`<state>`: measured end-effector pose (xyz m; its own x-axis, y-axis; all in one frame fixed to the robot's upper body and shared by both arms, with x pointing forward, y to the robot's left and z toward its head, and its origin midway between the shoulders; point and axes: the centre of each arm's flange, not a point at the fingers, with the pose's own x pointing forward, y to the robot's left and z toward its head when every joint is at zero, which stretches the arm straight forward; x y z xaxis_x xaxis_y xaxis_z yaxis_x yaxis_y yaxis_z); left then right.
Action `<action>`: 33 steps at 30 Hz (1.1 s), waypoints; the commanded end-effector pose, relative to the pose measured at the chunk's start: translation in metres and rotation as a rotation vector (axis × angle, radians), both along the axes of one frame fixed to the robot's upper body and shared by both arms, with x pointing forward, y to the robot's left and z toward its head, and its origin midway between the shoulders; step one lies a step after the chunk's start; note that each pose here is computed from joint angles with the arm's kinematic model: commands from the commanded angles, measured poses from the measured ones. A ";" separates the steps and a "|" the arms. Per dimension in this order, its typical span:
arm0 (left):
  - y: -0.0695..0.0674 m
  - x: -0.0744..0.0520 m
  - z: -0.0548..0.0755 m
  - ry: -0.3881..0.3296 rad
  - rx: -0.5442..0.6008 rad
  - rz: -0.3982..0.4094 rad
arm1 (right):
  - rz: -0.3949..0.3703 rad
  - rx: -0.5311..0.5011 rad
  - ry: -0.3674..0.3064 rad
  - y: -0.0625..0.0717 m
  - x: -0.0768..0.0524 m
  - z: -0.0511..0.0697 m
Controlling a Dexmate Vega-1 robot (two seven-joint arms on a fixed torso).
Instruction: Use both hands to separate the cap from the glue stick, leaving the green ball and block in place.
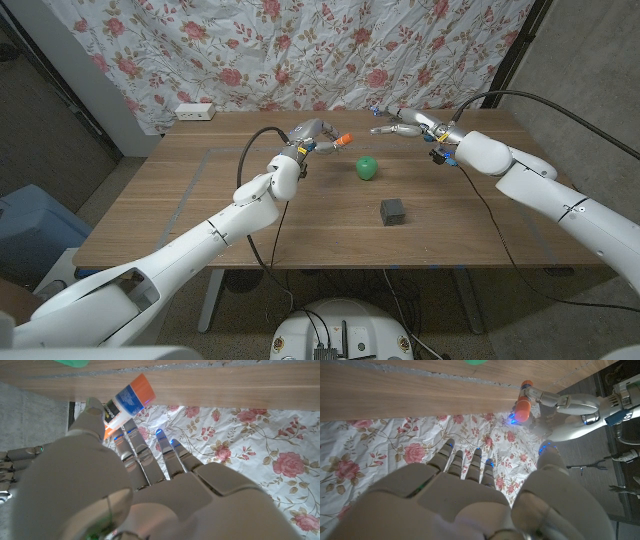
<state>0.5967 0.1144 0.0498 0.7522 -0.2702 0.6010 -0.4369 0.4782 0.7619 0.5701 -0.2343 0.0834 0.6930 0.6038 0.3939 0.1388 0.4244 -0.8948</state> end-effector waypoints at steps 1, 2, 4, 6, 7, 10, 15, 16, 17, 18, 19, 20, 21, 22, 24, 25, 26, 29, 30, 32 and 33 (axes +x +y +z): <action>-0.011 0.004 -0.003 0.013 -0.028 -0.040 | -0.062 -0.118 -0.016 0.010 -0.011 0.011; -0.012 0.005 -0.003 0.013 -0.028 -0.048 | -0.072 -0.132 -0.018 0.011 -0.012 0.012; -0.013 0.005 -0.003 0.012 -0.023 -0.058 | -0.078 -0.138 -0.019 0.011 -0.012 0.013; -0.015 0.006 -0.004 0.020 -0.027 -0.067 | -0.107 -0.170 -0.036 0.014 -0.014 0.015; -0.015 0.006 -0.004 0.020 -0.027 -0.068 | -0.109 -0.170 -0.036 0.014 -0.014 0.015; -0.019 0.007 -0.005 0.025 -0.022 -0.084 | -0.122 -0.195 -0.057 0.017 -0.015 0.017; -0.022 0.007 -0.006 0.028 -0.012 -0.099 | -0.135 -0.215 -0.063 0.019 -0.016 0.018; -0.022 0.007 -0.006 0.028 -0.012 -0.099 | -0.135 -0.215 -0.063 0.019 -0.016 0.018; -0.023 0.007 -0.006 0.028 -0.011 -0.102 | -0.136 -0.219 -0.062 0.020 -0.016 0.018; -0.023 0.007 -0.006 0.029 -0.011 -0.105 | -0.139 -0.223 -0.062 0.020 -0.016 0.018; -0.024 0.008 -0.006 0.029 -0.004 -0.107 | -0.143 -0.231 -0.057 0.021 -0.016 0.019; -0.024 0.008 -0.006 0.029 -0.004 -0.107 | -0.144 -0.231 -0.056 0.021 -0.016 0.019; -0.025 0.008 -0.006 0.030 -0.006 -0.111 | -0.147 -0.236 -0.055 0.022 -0.016 0.019; -0.025 0.008 -0.006 0.030 -0.004 -0.113 | -0.150 -0.243 -0.055 0.023 -0.016 0.020; -0.027 0.008 -0.006 0.030 0.000 -0.119 | -0.159 -0.254 -0.061 0.024 -0.016 0.021; -0.027 0.008 -0.006 0.029 0.000 -0.119 | -0.159 -0.255 -0.061 0.024 -0.016 0.021; -0.027 0.008 -0.006 0.029 0.001 -0.119 | -0.160 -0.257 -0.060 0.025 -0.016 0.021; -0.028 0.009 -0.005 0.028 0.000 -0.124 | -0.165 -0.265 -0.061 0.027 -0.016 0.022; -0.028 0.009 -0.005 0.027 0.000 -0.125 | -0.165 -0.271 -0.058 0.027 -0.016 0.022; -0.029 0.010 -0.004 0.025 0.000 -0.128 | -0.172 -0.287 -0.064 0.030 -0.016 0.022; -0.029 0.010 -0.004 0.025 0.000 -0.129 | -0.173 -0.287 -0.064 0.030 -0.016 0.022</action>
